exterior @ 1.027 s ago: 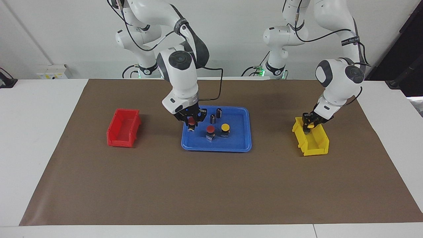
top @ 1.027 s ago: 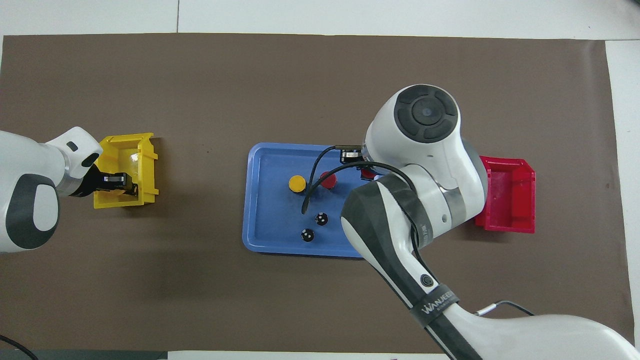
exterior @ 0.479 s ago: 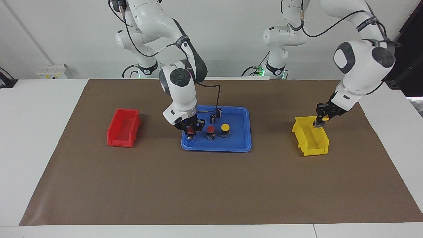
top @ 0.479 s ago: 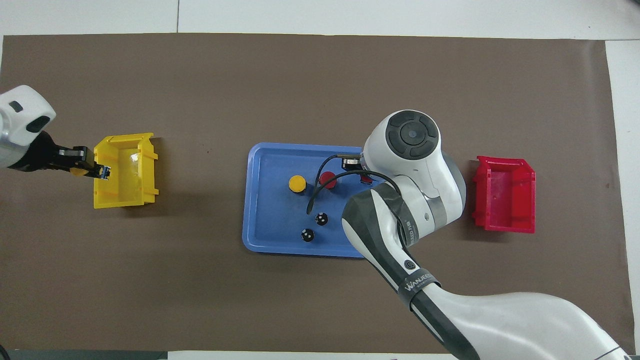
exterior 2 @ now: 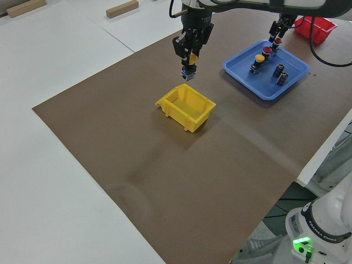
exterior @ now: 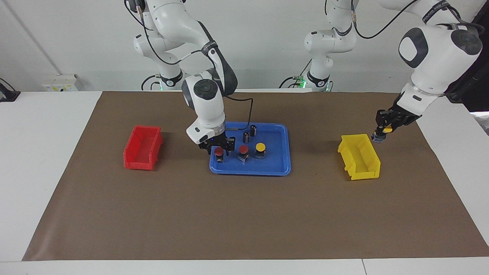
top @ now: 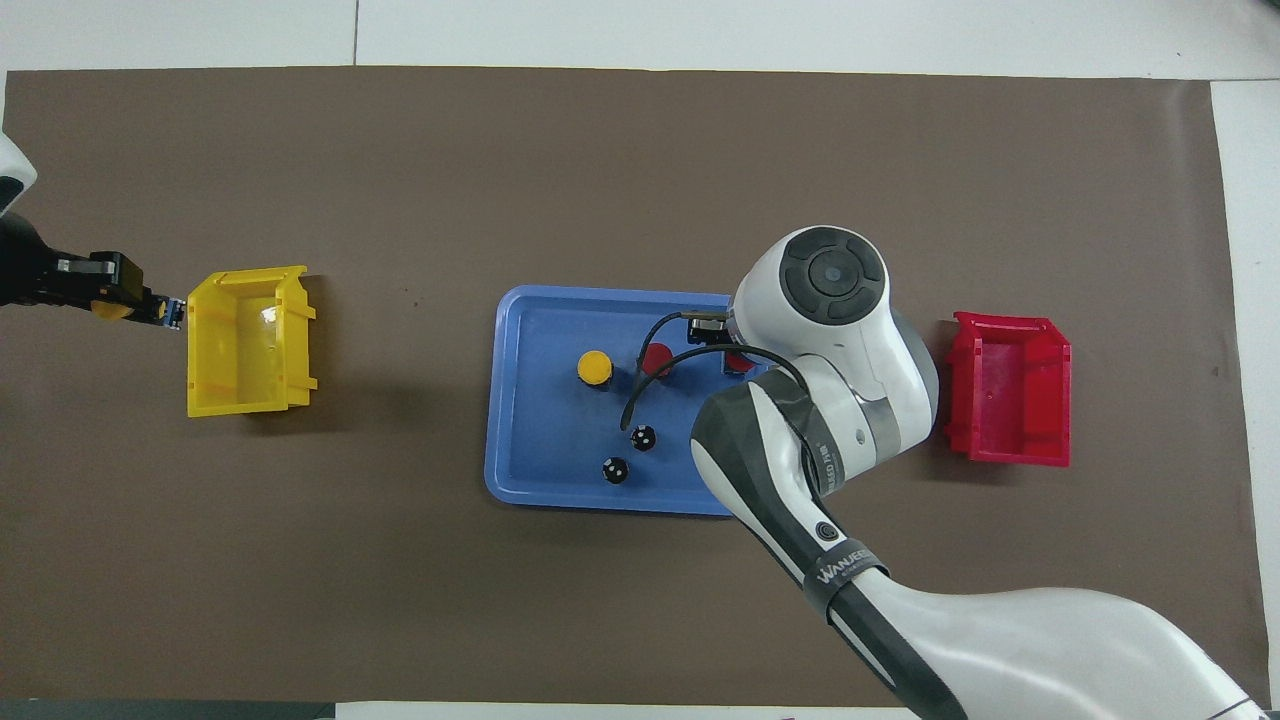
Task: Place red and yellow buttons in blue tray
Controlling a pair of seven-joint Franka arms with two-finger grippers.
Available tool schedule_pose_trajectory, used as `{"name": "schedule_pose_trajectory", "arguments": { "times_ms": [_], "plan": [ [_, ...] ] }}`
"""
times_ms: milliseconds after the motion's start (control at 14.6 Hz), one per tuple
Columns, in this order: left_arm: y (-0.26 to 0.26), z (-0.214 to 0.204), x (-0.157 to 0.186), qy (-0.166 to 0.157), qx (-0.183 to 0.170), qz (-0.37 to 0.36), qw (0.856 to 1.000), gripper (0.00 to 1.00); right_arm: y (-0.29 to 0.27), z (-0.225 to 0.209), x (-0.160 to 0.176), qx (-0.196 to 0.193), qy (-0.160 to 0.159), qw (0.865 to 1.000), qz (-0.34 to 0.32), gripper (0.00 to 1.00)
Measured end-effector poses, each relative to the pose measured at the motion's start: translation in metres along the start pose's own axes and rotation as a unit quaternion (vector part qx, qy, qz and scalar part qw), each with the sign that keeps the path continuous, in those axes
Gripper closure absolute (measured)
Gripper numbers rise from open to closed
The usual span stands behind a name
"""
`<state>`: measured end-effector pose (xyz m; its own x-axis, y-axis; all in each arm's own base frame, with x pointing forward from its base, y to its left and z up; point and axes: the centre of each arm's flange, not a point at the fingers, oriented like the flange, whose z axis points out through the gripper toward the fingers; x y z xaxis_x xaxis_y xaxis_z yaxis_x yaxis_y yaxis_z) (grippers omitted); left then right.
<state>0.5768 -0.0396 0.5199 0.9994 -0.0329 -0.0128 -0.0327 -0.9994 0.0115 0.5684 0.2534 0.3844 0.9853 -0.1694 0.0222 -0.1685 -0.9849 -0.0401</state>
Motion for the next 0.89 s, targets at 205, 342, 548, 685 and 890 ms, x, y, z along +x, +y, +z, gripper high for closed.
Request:
{"name": "schedule_pose_trajectory", "arguments": {
  "times_ms": [205, 342, 548, 685, 890],
  "plan": [
    [0.126, 0.035, -0.008, 0.014, -0.003, -0.016, 1.0, 0.59, 0.07, -0.09, 0.035, -0.005, -0.011, 0.999, 0.05, 0.0],
    [0.204, 0.061, -0.028, 0.023, -0.008, -0.012, 1.0, 0.59, 0.13, -0.146, 0.045, -0.005, -0.02, 0.998, 0.051, 0.0],
    [0.27, 0.1, -0.058, 0.016, -0.014, 0.014, 1.0, 0.59, 0.221, -0.198, 0.039, -0.002, -0.031, 0.999, 0.033, 0.0],
    [0.288, 0.127, -0.07, 0.017, -0.02, 0.024, 0.999, 0.59, 0.268, -0.213, 0.035, 0.0, -0.041, 0.999, 0.016, 0.0],
    [0.295, 0.153, -0.076, 0.017, -0.02, 0.026, 0.999, 0.59, 0.324, -0.227, 0.03, -0.002, -0.062, 0.998, -0.023, 0.0]
  ]
}}
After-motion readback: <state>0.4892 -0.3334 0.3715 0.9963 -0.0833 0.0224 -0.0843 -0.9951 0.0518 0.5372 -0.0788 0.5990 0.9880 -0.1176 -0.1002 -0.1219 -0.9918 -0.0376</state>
